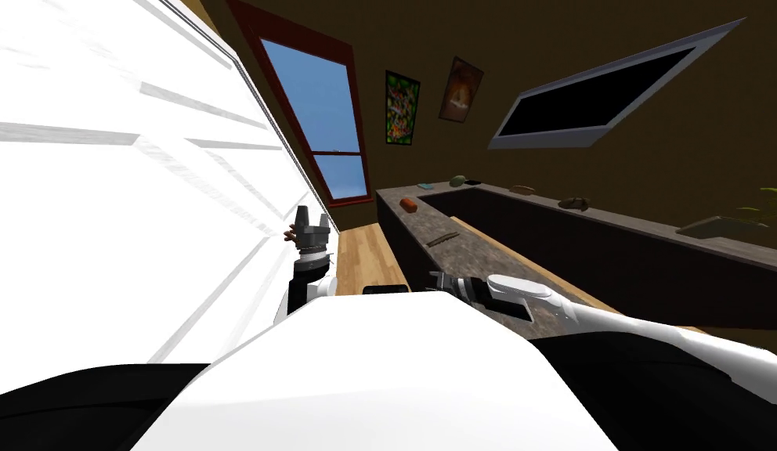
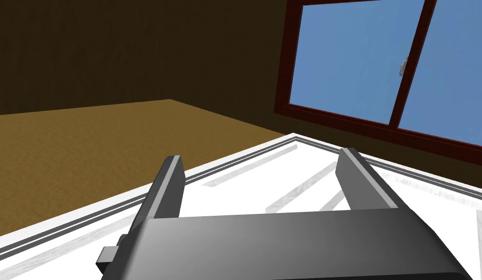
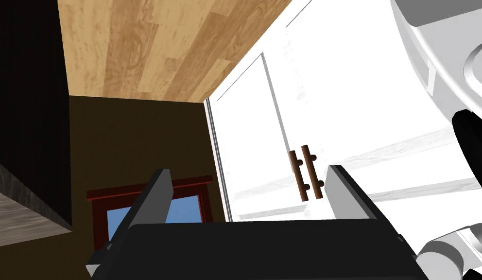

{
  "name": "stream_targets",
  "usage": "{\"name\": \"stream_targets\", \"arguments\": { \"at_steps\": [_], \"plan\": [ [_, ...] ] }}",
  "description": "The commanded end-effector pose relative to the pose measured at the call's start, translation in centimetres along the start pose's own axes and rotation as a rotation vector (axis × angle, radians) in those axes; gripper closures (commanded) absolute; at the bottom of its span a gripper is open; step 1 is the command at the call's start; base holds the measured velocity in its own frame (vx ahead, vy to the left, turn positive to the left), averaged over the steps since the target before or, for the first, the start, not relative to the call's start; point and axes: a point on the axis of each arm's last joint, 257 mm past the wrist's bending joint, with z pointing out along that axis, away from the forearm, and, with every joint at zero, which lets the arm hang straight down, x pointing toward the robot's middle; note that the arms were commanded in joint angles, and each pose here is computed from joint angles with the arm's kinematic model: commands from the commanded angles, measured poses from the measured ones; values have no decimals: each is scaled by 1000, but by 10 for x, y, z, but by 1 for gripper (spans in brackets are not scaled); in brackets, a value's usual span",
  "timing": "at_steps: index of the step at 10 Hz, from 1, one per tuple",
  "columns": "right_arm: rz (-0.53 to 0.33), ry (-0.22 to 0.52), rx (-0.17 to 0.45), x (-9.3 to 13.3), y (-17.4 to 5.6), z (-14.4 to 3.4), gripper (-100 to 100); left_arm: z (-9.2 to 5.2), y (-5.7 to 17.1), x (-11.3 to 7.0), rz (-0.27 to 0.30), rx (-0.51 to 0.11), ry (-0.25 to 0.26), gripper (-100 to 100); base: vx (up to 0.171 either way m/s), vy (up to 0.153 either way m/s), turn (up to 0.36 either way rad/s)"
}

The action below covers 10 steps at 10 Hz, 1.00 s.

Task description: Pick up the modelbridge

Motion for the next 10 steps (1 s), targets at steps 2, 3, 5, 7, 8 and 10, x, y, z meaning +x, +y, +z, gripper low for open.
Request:
{"name": "stream_targets", "arguments": {
  "at_steps": [2, 3, 5, 7, 8, 10],
  "plan": [
    [-69, 106, 30, 29, -18, -20, -100, 0, 0, 0, 0, 0, 0, 0, 23, -23, 190],
    [-75, 118, 32, 31, -20, -24, -100, 0, 0, 0, 0, 0, 0, 0, 10, -10, 9],
    [-137, 211, 57, 54, -37, -44, -100, 0, 0, 0, 0, 0, 0, 0, 17, -15, 227],
    [-198, 300, 80, 74, -53, -66, -100, 0, 0, 0, 0, 0, 0, 0, 27, -23, 198],
    [-246, 364, 98, 91, -66, -83, -100, 0, 0, 0, 0, 0, 0, 0, 28, -31, 248],
    [-249, 382, 104, 91, -70, -90, -100, 0, 0, 0, 0, 0, 0, 0, 20, -24, 58]
  ]
}}
